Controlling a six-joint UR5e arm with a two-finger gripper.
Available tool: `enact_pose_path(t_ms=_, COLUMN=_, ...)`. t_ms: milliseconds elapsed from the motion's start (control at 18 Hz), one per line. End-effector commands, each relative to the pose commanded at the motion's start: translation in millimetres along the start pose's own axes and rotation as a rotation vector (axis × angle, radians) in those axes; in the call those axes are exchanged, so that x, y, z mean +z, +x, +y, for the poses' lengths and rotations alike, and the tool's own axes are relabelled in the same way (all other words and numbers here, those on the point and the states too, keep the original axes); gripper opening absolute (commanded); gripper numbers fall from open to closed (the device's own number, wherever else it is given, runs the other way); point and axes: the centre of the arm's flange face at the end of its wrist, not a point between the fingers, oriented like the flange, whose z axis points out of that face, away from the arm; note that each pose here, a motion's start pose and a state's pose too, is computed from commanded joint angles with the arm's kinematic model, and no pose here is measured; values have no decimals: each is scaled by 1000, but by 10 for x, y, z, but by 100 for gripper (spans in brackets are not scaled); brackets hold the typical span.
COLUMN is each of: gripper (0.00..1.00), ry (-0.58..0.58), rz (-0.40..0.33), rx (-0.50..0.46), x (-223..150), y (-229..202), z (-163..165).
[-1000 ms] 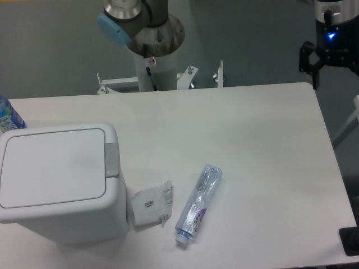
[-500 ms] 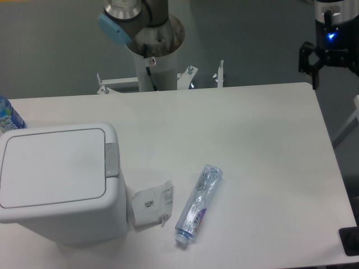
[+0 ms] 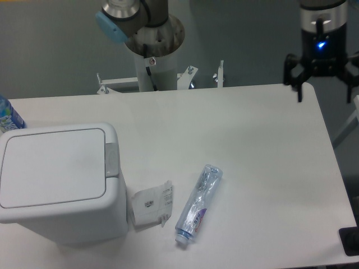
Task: Open the trash can
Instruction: 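Move the open gripper over to the white trash can's lid button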
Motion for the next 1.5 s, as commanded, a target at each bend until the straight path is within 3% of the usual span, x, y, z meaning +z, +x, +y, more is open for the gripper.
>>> enact_pose_path(t_ms=389, gripper=100, ry=69, rz=46, rx=-378, x=-207, y=440, z=-424)
enact_pose_path(t_ms=667, gripper=100, ry=169, rz=190, rx=-527, x=-497, y=844, z=-678)
enact_pose_path(t_ms=1056, gripper=100, ry=166, rz=273, rx=-511, x=-548, y=1535, z=-998)
enact_pose_path(t_ms=1500, gripper=100, ry=120, rz=309, rx=-482, x=-370, y=1845, z=-967)
